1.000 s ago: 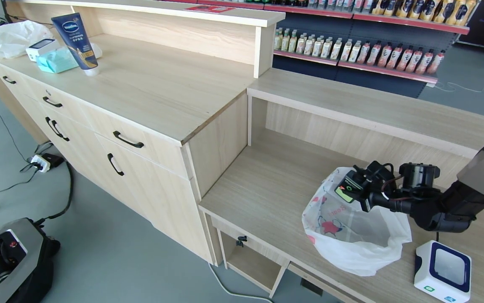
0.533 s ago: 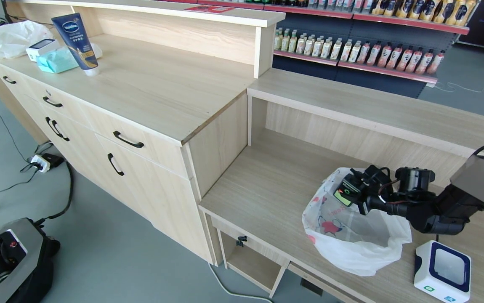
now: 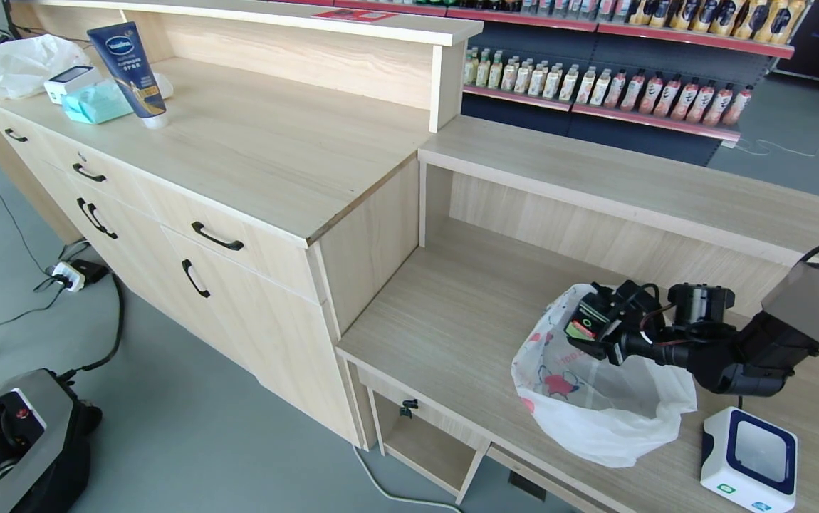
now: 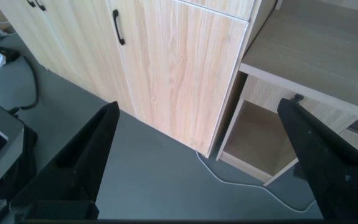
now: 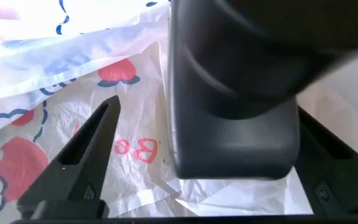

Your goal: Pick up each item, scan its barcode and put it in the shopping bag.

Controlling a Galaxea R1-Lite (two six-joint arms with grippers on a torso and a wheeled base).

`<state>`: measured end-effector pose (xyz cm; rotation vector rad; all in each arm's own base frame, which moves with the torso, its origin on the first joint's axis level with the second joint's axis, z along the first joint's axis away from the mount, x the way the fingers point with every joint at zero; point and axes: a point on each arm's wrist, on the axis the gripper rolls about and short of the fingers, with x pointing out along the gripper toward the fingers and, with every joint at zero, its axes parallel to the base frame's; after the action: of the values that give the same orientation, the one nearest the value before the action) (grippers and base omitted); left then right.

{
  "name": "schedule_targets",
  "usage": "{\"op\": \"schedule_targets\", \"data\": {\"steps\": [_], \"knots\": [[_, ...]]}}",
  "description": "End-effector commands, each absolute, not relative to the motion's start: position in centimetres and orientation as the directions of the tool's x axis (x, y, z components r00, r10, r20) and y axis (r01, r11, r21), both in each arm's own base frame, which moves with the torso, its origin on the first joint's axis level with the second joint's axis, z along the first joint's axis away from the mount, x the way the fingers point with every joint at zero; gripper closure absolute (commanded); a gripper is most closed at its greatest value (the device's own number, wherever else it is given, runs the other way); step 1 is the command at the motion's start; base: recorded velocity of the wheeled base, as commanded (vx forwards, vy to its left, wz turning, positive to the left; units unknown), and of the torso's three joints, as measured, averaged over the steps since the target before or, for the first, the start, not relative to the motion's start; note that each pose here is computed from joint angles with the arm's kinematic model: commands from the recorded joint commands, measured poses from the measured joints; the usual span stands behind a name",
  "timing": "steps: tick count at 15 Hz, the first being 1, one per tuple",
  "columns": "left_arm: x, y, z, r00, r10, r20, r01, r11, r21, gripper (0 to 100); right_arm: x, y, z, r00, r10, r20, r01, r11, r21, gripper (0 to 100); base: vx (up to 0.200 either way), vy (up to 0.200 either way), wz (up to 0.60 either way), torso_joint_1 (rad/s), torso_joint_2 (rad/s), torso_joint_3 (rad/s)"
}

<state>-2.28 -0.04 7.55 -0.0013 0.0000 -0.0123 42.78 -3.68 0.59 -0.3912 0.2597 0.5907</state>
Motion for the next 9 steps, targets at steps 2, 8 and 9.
{"op": "schedule_targets", "data": {"steps": [2,8,9], "knots": [[-2.3,0.0,7.5,1.0,-0.012,0.0,0.012,1.0,-0.002,0,42.5,-3.7,2.5,0.808,0.489,-0.328,-0.579,0.759,-0.297,0,0.0,0.0,0.0,0.0,0.0,0.0],[-2.3,0.0,7.5,1.0,-0.012,0.0,0.012,1.0,-0.002,0,41.3,-2.7,9.1,0.817,0.519,-0.252,-0.577,0.74,-0.346,0,0.0,0.0,0.0,0.0,0.0,0.0],[-2.3,0.0,7.5,1.0,-0.012,0.0,0.012,1.0,-0.002,0,41.0,-2.3,9.8,0.816,0.525,-0.241,-0.578,0.739,-0.347,0,0.0,0.0,0.0,0.0,0.0,0.0]]}}
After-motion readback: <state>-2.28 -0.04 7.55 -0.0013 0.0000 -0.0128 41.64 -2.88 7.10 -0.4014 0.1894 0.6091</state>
